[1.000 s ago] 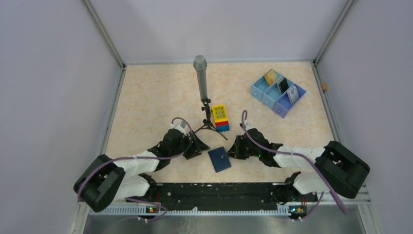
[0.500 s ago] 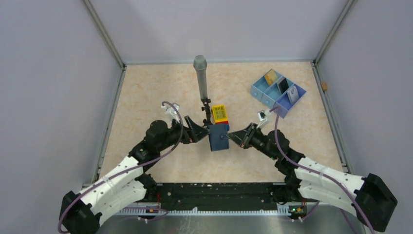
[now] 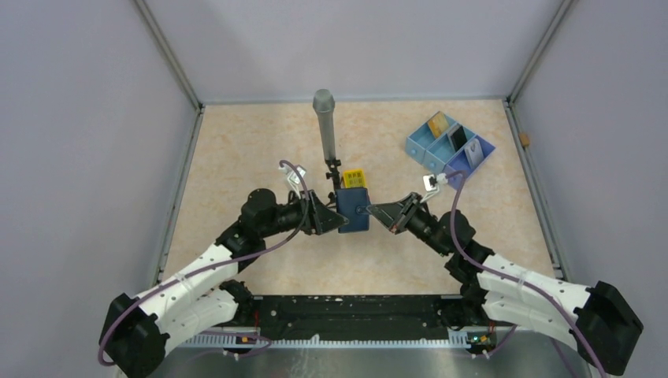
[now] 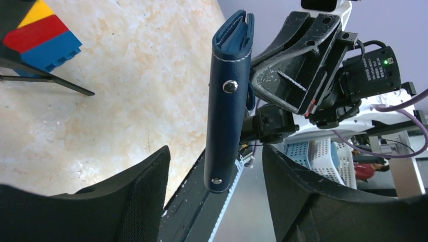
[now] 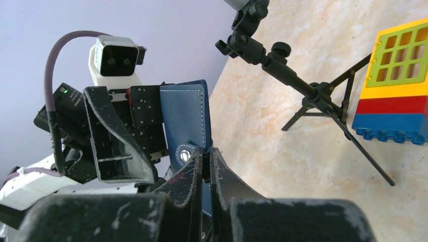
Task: Put the credit cards into the card holder
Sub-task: Pick up the card holder from the center of the board, then open the card holder at the center of the board.
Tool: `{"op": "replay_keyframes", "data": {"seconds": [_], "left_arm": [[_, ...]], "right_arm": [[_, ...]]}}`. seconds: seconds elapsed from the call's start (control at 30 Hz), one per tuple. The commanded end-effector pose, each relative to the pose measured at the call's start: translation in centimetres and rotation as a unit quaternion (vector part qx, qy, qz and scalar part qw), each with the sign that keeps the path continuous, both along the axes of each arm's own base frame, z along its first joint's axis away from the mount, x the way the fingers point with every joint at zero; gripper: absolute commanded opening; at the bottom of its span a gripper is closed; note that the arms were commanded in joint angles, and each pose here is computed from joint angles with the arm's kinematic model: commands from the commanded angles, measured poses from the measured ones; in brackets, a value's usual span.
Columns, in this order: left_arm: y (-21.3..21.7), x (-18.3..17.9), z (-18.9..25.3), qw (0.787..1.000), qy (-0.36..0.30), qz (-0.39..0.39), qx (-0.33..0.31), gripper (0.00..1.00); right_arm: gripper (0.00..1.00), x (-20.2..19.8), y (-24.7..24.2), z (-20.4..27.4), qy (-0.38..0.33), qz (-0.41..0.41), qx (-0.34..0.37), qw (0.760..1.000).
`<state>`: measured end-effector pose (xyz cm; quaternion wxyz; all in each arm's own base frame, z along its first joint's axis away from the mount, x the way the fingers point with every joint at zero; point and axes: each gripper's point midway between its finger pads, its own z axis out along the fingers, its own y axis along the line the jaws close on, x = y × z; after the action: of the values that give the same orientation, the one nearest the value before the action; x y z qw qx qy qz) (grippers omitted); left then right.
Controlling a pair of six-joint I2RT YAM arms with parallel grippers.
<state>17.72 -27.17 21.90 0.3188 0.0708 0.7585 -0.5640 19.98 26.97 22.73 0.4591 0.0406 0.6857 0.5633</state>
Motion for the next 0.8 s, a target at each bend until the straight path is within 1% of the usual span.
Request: {"op": "replay_keyframes", "data": {"seconds": [0.0,0.03,0.07,0.23,0.3,0.37,0.4,0.43,0.47,0.53,0.57,0.67,0.7,0.77], "left_arm": [[-1.0,-0.5,1.7,0.998,-0.019,-0.034,-0.045,0.67],[-1.1,-0.6,1.8,0.998,-0.019,-0.038,-0.053,0.65],[-1.3,-0.5,1.9,0.997,-0.019,-0.04,-0.059,0.62],[-1.6,-0.2,1.7,0.997,-0.016,-0.042,-0.062,0.42],[-1.7,0.0,1.4,0.997,-0.013,-0.041,-0.062,0.31],[-1.9,0.1,1.2,0.997,-0.011,-0.043,-0.062,0.18],[-1.9,0.2,1.1,0.997,-0.012,-0.043,-0.06,0.1],[-1.9,0.3,1.0,0.997,-0.013,-0.042,-0.056,0.03],[-1.9,0.3,0.8,0.998,-0.012,-0.042,-0.05,0.0],[-1.9,0.2,0.4,0.998,-0.013,-0.05,-0.035,0.0],[-1.8,0.2,0.2,0.998,-0.012,-0.053,-0.023,0.0],[-1.3,0.2,-0.6,0.998,-0.006,-0.063,0.015,0.0],[-1.2,0.0,-0.7,0.997,-0.007,-0.075,0.026,0.0],[-1.0,-0.6,-0.7,0.994,-0.006,-0.103,0.044,0.0]], "right_arm": [[0.0,-0.6,0.9,4.0,-0.04,0.023,0.049,0.998],[0.0,-0.6,1.0,3.9,-0.04,0.026,0.048,0.998],[0.0,-0.5,1.1,3.6,-0.038,0.027,0.045,0.998],[0.0,-0.7,1.4,2.6,-0.036,0.036,0.028,0.998],[0.0,-0.8,1.4,2.1,-0.034,0.038,0.018,0.999],[0.0,-0.8,1.4,1.6,-0.032,0.039,0.004,0.999],[0.02,-0.9,1.4,1.3,-0.032,0.04,-0.006,0.999],[0.08,-0.8,1.2,0.8,-0.027,0.038,-0.024,0.999],[0.18,-0.8,1.0,0.7,-0.027,0.033,-0.038,0.998],[0.4,-0.5,0.2,0.6,-0.034,0.018,-0.075,0.996],[0.54,-0.4,-0.4,0.9,-0.043,0.01,-0.091,0.995],[0.71,-0.3,-1.6,1.8,-0.074,0.005,-0.142,0.987],[0.73,-0.5,-1.8,2.1,-0.085,0.013,-0.157,0.984],[0.73,-1.1,-1.6,2.5,-0.102,0.045,-0.182,0.977]]}}
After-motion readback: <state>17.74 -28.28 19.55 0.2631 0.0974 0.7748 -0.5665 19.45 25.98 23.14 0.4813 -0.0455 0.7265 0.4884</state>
